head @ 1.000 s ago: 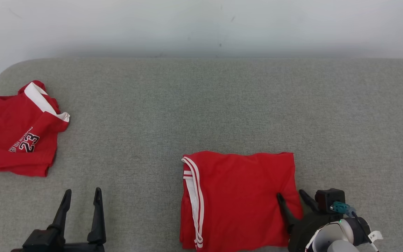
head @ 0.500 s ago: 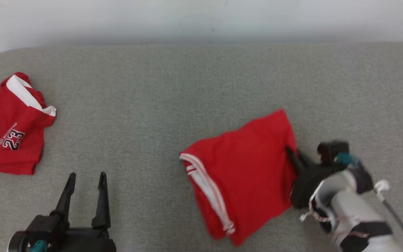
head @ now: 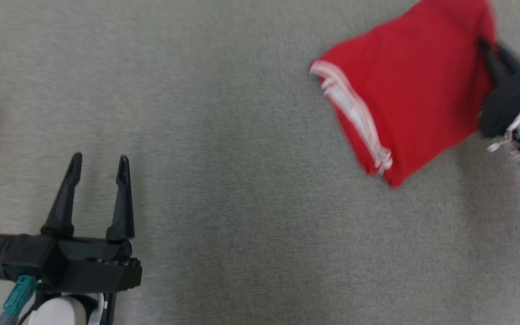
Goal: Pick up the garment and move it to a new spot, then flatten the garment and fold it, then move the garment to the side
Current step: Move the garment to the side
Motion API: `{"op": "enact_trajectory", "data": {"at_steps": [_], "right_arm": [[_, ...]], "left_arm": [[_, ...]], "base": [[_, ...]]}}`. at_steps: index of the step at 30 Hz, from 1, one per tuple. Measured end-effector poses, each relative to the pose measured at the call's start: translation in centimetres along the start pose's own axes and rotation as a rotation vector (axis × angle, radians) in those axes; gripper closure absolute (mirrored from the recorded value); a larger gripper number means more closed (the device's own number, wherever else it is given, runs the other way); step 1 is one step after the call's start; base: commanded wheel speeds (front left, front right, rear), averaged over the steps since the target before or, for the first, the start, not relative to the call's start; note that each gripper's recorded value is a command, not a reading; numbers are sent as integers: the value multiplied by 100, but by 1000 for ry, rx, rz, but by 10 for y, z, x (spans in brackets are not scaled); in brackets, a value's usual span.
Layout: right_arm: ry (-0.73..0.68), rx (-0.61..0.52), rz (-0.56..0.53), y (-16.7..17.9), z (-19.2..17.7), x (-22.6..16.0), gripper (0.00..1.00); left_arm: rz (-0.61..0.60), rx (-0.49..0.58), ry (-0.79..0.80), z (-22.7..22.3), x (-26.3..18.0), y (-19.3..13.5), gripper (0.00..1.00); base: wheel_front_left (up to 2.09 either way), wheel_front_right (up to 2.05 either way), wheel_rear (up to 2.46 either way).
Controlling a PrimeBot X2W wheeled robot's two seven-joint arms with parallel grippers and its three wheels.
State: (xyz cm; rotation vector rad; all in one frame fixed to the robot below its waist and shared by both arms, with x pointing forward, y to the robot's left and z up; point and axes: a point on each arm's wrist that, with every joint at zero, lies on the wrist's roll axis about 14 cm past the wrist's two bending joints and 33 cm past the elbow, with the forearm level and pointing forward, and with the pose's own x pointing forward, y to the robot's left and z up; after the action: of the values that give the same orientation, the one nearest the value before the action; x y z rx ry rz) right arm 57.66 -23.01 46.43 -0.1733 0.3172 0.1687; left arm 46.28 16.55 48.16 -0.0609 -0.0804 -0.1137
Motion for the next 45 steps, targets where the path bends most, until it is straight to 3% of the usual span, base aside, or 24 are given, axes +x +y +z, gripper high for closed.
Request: {"op": "enact_trajectory", "data": {"at_steps": [11,16,29,30,31,37,45], "right_arm": [[83,-179,-247,-137,9,-17,100],[150,-237,-335,-178,14,-30,100],[256,-272,-422,-208,-1,-14,100],[262,-273,-426,-209,-2,-12,65],[276,-270,-429,-209,-6,-11,0],[209,-269,-442,-209,11,-7,0],[20,-248,-413,-192,52,-11,0]], "left_arm": [[-139,-26,21,-45,41,-37,0],[-191,-55,50,-68,47,-54,0],[-200,-70,67,-85,48,-55,0],[-195,-70,68,-85,48,-54,0],[-191,-68,68,-85,48,-53,0],[-169,-76,70,-83,47,-48,0],[-119,-76,75,-75,43,-38,0]], "base": [[0,0,0],[0,0,0],[0,0,0],[0,0,0],[0,0,0],[0,0,0],[0,0,0]]}}
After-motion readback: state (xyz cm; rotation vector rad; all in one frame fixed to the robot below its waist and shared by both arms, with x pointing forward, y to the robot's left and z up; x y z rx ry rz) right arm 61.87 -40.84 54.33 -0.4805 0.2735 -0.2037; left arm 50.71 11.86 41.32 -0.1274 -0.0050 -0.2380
